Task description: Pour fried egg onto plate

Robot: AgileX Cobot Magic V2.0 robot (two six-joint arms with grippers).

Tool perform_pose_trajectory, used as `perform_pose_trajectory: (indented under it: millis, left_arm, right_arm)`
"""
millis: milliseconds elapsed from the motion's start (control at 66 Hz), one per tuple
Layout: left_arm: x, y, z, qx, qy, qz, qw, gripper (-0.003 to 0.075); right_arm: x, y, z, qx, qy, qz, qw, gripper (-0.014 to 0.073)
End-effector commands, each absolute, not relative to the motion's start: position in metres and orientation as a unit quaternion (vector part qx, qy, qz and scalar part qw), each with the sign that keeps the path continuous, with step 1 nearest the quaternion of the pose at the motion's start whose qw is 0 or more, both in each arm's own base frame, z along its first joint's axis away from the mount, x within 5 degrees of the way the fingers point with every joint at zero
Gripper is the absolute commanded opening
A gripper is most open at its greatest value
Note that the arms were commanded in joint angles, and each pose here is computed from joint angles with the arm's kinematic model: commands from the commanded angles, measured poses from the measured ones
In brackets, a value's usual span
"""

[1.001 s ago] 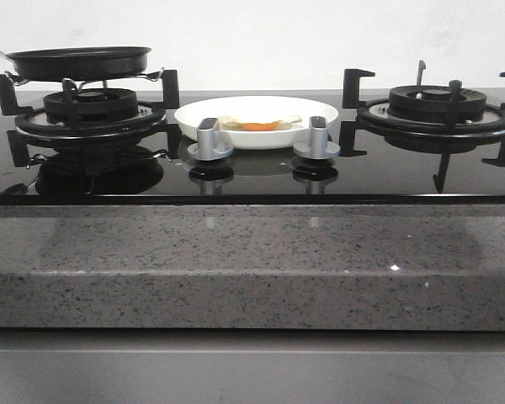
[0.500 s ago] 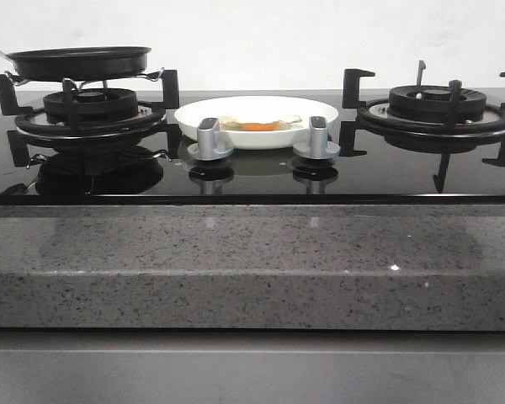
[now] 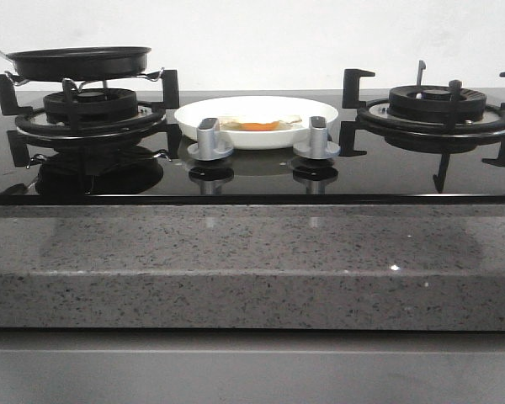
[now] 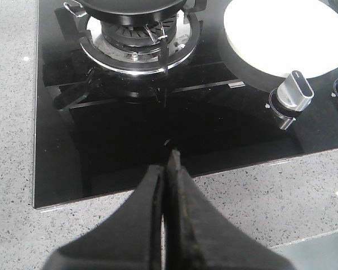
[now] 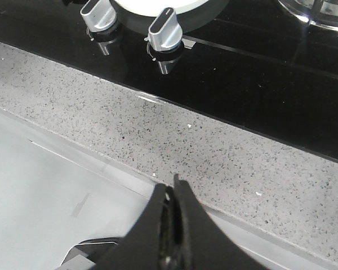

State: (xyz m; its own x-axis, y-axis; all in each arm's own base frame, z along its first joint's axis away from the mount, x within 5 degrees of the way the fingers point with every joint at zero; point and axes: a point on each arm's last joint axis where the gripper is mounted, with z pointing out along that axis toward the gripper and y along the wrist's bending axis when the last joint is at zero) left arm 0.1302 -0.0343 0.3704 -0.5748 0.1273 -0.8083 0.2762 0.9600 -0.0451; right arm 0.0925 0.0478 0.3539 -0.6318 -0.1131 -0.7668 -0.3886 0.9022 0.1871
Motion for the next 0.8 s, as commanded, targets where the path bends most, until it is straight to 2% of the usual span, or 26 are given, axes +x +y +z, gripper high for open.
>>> perform_pose_trajectory:
  millis: [0,212,364,576,637,788]
  left_arm:
    - [0.133,-0.036,0.383,0.108,0.864,-0.095,0.482,-0.0020]
    - [0.132,-0.036,0.380,0.107,0.863,-0.096,0.484,-0.0020]
    - [0.119,-0.023,0.368,0.076,0.841,-0.071,0.531,-0.0020]
    - [0.084,-0.006,0.311,-0.001,0.760,-0.046,0.648,-0.0020]
    - [0.074,-0.005,0.288,-0.006,0.744,-0.043,0.667,-0.0020]
    - [0.056,-0.003,0.252,-0.012,0.702,-0.041,0.711,-0.0020]
  right_arm:
    - [0.094,0.048,0.365,-0.142,0.870,0.174,0.440,-0.0069]
    - [0.094,0.048,0.365,-0.142,0.870,0.174,0.440,-0.0069]
    - [0.094,0.048,0.365,-0.142,0.870,0.174,0.440,-0.0069]
    - [0.094,0.048,0.365,-0.142,0.870,0.174,0.440,-0.0069]
    - [0.094,0.048,0.365,-0.142,0.870,0.174,0.440,-0.0069]
    - [0.094,0.048,0.365,-0.142,0.870,0.174,0.440,-0.0069]
